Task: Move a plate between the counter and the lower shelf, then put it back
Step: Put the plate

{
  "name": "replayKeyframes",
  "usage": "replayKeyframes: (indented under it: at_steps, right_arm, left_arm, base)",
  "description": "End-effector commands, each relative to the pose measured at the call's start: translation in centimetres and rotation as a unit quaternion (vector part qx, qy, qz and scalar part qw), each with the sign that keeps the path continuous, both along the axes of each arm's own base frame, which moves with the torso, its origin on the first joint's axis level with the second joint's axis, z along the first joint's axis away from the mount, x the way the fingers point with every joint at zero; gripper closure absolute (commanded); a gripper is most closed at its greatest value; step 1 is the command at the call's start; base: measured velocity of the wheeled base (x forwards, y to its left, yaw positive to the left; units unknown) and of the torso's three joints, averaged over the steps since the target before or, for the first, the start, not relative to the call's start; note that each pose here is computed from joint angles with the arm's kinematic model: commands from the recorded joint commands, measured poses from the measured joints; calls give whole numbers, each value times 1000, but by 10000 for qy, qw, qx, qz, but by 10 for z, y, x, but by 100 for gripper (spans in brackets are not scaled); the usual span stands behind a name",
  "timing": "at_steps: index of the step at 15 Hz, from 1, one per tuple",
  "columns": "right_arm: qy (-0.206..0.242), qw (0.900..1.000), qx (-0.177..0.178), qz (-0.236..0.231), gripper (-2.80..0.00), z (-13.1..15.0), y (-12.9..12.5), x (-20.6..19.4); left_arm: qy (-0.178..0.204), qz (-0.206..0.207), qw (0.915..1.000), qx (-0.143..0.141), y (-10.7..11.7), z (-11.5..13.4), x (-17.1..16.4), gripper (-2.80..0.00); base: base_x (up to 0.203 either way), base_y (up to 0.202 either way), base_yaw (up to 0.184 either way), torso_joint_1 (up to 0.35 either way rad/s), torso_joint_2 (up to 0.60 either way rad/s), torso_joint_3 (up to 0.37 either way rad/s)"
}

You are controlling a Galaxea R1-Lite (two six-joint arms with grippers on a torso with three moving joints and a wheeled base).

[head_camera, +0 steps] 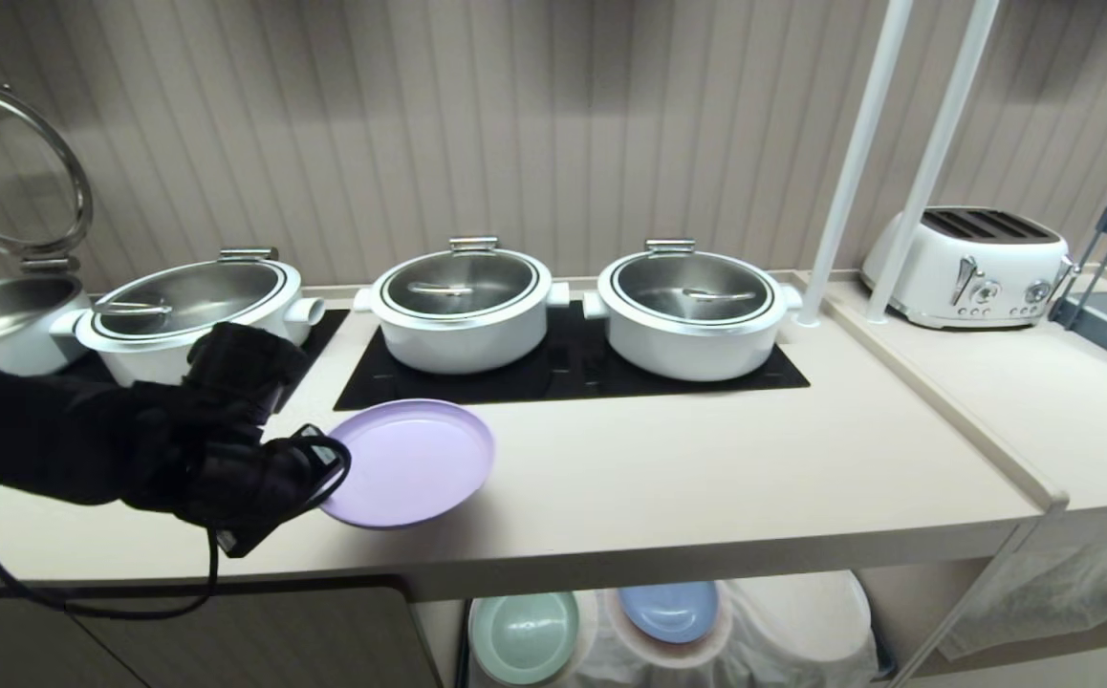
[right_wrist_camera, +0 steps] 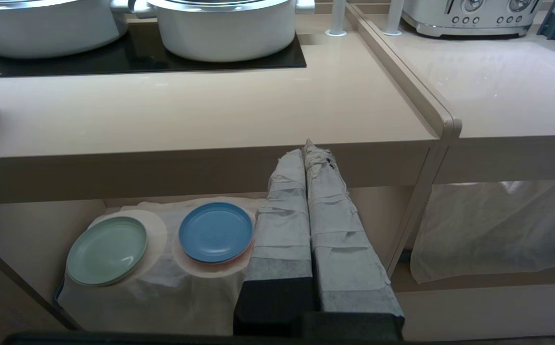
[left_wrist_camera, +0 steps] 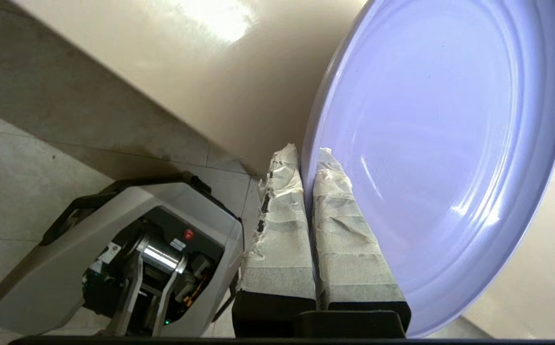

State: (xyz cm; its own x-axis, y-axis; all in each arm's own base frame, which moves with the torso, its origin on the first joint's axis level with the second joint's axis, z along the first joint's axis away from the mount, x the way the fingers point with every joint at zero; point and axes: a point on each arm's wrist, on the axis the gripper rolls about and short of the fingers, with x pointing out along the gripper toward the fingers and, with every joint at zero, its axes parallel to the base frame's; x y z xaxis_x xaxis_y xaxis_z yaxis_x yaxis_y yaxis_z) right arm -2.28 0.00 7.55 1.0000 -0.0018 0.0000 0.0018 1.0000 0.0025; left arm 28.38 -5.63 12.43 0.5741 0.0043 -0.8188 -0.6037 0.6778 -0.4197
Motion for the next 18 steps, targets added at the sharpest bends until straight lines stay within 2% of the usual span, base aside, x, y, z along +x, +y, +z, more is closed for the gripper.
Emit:
replayKeyframes:
  at_steps: [1,5,18]
  right_arm:
    - [0,10000,3,1,0,0,0,0]
    - [0,10000,-4,1,0,0,0,0]
    - [0,10000,-5,1,0,0,0,0]
  left_arm:
    - [278,59,9996,51,-2,-22,24,0]
    - [412,63,9991,90,-7,-40,50,0]
    - [506,-95,9986,137,-37,-64,67,0]
  base:
    - [0,0,0,0,0,0]
    - [0,0,0,0,0,0]
    - [0,0,0,0,0,0]
